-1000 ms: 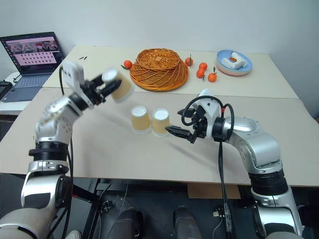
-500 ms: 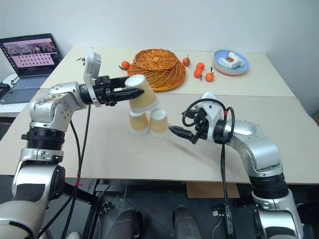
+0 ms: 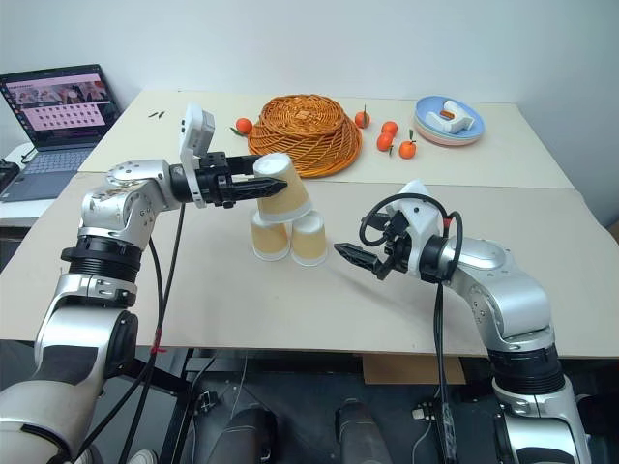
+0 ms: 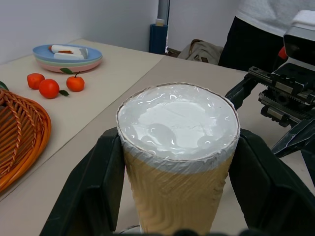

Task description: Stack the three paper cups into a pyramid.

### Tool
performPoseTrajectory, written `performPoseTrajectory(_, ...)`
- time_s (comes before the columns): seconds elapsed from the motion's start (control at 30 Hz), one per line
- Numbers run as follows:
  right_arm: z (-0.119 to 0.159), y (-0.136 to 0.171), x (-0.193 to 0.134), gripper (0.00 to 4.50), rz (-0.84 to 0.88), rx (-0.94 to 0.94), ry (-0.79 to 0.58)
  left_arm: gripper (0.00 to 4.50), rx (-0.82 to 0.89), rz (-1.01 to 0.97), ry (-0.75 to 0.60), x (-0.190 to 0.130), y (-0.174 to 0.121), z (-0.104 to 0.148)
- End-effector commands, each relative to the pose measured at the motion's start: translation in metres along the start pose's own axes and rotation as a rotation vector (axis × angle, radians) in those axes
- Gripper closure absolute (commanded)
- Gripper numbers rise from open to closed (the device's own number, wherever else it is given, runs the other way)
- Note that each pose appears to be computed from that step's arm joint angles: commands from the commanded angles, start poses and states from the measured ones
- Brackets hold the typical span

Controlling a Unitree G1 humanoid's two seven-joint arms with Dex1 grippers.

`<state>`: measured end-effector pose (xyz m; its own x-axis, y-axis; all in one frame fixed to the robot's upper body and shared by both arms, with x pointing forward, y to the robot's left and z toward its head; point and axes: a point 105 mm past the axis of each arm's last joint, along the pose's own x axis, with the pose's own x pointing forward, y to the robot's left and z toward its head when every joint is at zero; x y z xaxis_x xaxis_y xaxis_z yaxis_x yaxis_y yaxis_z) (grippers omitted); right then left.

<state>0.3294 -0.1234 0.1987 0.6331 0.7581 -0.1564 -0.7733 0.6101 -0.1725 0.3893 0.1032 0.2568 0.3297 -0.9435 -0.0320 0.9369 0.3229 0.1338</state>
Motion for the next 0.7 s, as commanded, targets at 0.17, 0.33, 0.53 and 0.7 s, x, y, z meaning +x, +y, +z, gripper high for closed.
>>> performPoseTrajectory(0.17, 0.017, -0.001, -0.008, 0.0, -0.018, -0.046, -0.062, 1.94, 0.067, -0.019, 0.019, 0.003, -0.004, 0.006)
performPoseTrajectory(0.33, 0.017, -0.002, -0.008, 0.0, -0.023, -0.045, -0.064, 0.96, 0.077, -0.005, 0.021, 0.003, -0.003, 0.005)
performPoseTrajectory(0.53, 0.016, -0.002, -0.007, 0.0, -0.017, -0.04, -0.063, 0.12, 0.08, 0.011, -0.015, 0.004, -0.002, 0.013)
performPoseTrajectory(0.7, 0.015, -0.001, -0.006, 0.0, -0.009, -0.038, -0.06, 0.12, 0.083, 0.031, -0.059, 0.002, -0.001, 0.027)
